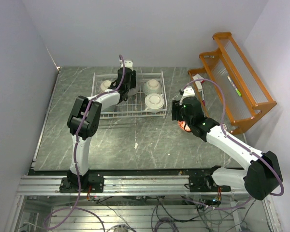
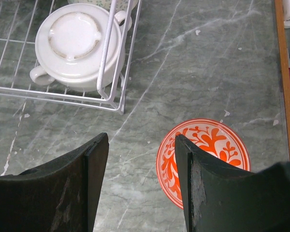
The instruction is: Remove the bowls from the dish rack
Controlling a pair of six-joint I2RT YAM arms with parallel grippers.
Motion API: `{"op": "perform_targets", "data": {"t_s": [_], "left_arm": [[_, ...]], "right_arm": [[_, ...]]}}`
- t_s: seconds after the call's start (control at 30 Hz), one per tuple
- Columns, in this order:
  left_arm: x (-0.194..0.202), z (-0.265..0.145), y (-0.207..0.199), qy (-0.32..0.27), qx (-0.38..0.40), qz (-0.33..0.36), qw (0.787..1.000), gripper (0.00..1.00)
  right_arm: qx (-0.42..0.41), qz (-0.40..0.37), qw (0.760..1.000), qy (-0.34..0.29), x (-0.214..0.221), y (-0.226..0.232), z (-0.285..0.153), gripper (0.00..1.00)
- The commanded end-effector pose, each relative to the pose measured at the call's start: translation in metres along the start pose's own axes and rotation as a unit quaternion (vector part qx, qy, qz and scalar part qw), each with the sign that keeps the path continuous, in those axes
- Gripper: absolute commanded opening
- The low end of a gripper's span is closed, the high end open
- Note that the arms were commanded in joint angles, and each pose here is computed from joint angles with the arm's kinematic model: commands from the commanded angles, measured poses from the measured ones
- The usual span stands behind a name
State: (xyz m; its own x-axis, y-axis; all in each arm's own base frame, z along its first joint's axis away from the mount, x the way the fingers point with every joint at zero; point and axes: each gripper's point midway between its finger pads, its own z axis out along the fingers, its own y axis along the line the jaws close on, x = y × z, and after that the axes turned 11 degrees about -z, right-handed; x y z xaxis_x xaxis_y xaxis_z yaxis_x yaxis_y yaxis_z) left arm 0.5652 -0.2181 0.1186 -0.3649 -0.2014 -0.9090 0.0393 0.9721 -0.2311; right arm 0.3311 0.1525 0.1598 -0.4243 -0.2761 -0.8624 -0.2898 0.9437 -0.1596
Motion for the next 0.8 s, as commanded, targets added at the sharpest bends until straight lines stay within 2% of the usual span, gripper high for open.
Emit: {"op": "perform_targets", "data": {"t_s": [0.0, 0.53, 0.77], "left_arm": [[-0.067, -0.014, -0.017, -0.061, 0.022, -0.024, 0.998, 0.07], [-0.108, -0.056, -0.031, -0.083, 0.060, -0.055, 0.993, 0.07], [-0.116, -0.086, -0.048, -0.077, 0.118, -0.097, 0.985, 0.07]], "right_arm": [[0.003, 0.001, 1.000, -0.001, 0.003, -0.001, 0.003, 0.57], [-0.007, 0.009, 1.000, -0.011, -0.002, 0.001, -0.002, 0.56], [-0.065, 0.029, 0.997, -0.028, -0.014, 0.023, -0.002, 0.56]]}}
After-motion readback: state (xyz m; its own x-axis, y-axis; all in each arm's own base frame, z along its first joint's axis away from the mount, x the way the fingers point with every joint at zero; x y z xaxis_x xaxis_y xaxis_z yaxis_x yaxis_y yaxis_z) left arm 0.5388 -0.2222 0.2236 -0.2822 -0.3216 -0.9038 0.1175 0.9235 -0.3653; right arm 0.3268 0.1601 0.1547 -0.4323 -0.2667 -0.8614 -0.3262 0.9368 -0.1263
